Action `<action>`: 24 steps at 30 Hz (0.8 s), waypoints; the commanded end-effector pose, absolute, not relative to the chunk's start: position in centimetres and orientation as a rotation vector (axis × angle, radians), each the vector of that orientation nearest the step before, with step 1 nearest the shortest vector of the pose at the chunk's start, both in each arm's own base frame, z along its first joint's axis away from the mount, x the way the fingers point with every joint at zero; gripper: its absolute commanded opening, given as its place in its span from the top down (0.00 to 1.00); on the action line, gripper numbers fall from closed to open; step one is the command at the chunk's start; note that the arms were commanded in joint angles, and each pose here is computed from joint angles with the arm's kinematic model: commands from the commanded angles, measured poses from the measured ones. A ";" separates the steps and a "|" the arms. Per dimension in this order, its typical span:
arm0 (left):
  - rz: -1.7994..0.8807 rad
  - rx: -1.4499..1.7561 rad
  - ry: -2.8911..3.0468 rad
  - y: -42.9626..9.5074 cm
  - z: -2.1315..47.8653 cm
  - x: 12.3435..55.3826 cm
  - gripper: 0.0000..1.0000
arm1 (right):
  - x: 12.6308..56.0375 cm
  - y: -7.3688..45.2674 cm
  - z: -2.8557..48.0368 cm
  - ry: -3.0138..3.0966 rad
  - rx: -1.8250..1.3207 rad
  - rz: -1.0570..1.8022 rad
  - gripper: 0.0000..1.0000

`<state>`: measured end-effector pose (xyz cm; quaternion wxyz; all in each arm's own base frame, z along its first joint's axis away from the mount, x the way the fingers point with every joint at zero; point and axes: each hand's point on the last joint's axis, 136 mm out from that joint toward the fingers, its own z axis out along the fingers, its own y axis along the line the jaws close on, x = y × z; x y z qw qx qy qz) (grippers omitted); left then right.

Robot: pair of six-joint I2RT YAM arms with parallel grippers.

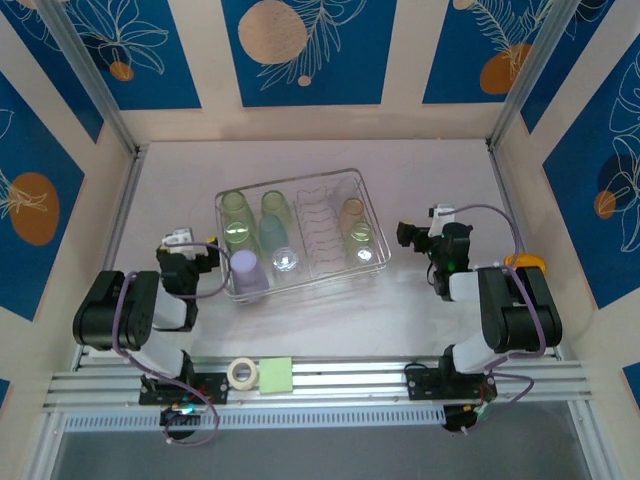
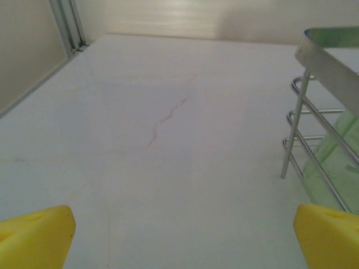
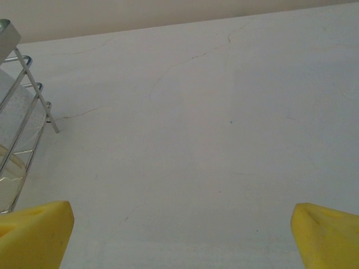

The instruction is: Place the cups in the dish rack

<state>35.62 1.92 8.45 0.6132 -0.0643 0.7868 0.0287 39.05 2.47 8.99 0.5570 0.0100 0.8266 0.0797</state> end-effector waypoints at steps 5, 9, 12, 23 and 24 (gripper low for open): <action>0.051 -0.098 1.745 1.5 10.3 36.8 0.00 | 39.7 1.9 9.4 1.942 0.025 0.137 0.01; 0.054 -0.076 1.779 1.2 10.1 37.4 0.00 | 39.7 1.9 9.4 1.942 0.026 0.137 0.01; 0.057 -0.072 1.781 1.1 10.1 37.4 0.00 | 39.6 1.9 9.4 1.942 0.025 0.137 0.01; 0.059 -0.070 1.779 1.0 10.1 37.4 0.00 | 39.7 2.0 9.3 1.946 0.024 0.138 0.01; 0.059 -0.071 1.778 1.0 10.2 37.4 0.00 | 39.7 1.9 9.3 1.947 0.024 0.137 0.01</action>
